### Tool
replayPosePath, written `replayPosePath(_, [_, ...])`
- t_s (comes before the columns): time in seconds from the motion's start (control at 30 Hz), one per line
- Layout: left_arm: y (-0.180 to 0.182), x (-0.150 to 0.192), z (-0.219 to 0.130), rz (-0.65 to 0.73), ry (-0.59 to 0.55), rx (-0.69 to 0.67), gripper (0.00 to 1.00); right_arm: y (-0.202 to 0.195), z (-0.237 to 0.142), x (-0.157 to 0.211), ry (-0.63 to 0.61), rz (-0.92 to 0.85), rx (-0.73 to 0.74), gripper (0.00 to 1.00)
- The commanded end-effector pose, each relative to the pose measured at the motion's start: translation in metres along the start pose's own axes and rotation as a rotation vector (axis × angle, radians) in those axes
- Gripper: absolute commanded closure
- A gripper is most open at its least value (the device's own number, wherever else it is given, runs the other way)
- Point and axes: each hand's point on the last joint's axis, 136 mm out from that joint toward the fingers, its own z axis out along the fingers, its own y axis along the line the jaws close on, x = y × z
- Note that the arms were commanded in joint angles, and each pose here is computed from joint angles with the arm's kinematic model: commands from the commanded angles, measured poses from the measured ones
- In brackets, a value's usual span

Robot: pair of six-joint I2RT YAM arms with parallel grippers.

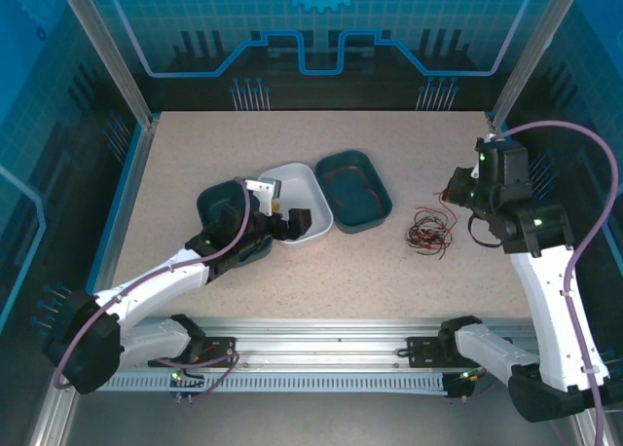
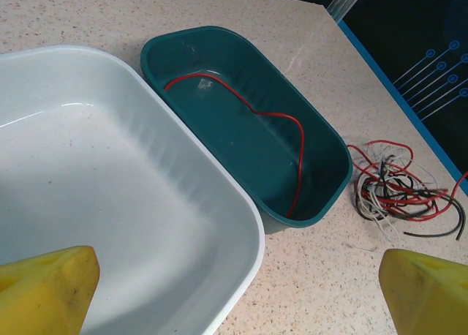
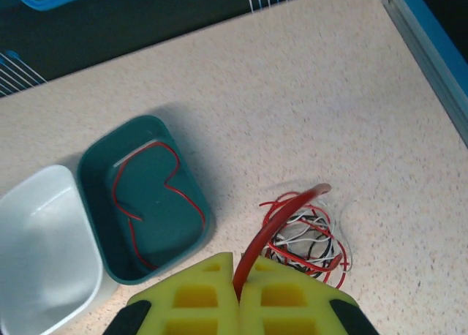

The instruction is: Untangle the cables

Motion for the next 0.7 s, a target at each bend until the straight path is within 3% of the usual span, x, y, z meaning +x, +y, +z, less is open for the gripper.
replayPosePath(0.0, [-0.010, -0.015, -0.002, 0.001, -0.037, 0.038, 0.01, 0.007, -0.024, -0.016, -0.044, -0.057, -0.036, 1.00])
replayPosePath(0.67, [-0.010, -0.015, -0.006, -0.013, -0.045, 0.044, 0.01, 0.014, -0.092, -0.076, -0.211, -0.150, -0.048, 1.00])
